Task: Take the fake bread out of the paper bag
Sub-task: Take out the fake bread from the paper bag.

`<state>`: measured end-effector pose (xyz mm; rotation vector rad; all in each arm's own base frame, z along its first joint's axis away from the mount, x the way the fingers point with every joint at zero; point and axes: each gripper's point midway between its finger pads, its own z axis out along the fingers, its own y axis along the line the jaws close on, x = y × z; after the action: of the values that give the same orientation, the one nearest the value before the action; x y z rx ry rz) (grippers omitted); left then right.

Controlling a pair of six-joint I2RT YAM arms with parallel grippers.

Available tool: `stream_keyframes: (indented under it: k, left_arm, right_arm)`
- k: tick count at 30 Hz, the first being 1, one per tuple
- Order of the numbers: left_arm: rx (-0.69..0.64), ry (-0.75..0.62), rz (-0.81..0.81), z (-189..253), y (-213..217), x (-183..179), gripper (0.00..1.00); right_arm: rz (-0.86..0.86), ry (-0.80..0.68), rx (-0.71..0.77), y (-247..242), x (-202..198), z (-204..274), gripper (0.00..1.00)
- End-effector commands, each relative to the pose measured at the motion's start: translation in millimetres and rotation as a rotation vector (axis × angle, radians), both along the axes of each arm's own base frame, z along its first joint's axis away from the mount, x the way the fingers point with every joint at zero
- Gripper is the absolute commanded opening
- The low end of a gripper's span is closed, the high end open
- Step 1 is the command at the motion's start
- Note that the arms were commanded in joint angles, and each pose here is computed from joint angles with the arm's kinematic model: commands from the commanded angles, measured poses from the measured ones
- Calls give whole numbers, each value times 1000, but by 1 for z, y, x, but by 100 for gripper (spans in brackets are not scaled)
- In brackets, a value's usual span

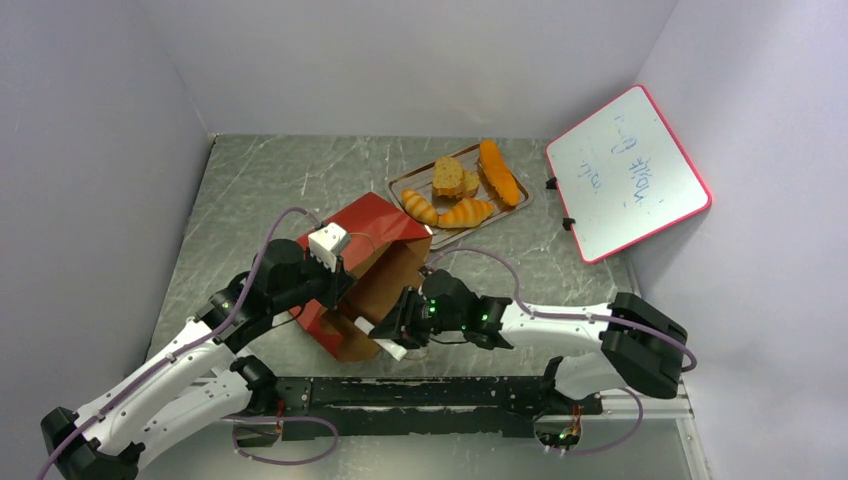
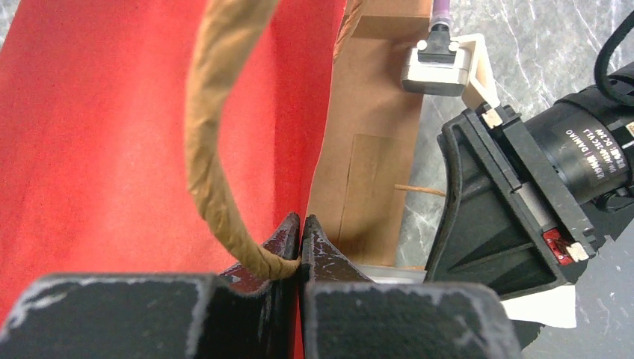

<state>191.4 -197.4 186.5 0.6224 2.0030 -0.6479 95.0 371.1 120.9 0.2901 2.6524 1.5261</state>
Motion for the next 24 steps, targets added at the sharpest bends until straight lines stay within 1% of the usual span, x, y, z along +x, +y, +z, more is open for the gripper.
stream_keyframes:
  k: [1,12,24]
  left_arm:
    - [-34,-43,-29,16,-7,1,7]
    - [-30,-2,-90,11,-15,-7,7]
    - [-27,16,-121,10,-21,-8,7]
  right_arm:
    - [-14,-46,55,14,12,15,36]
    - [-36,-120,95,22,23,10,37]
    - [-11,-129,160,35,24,-10,40]
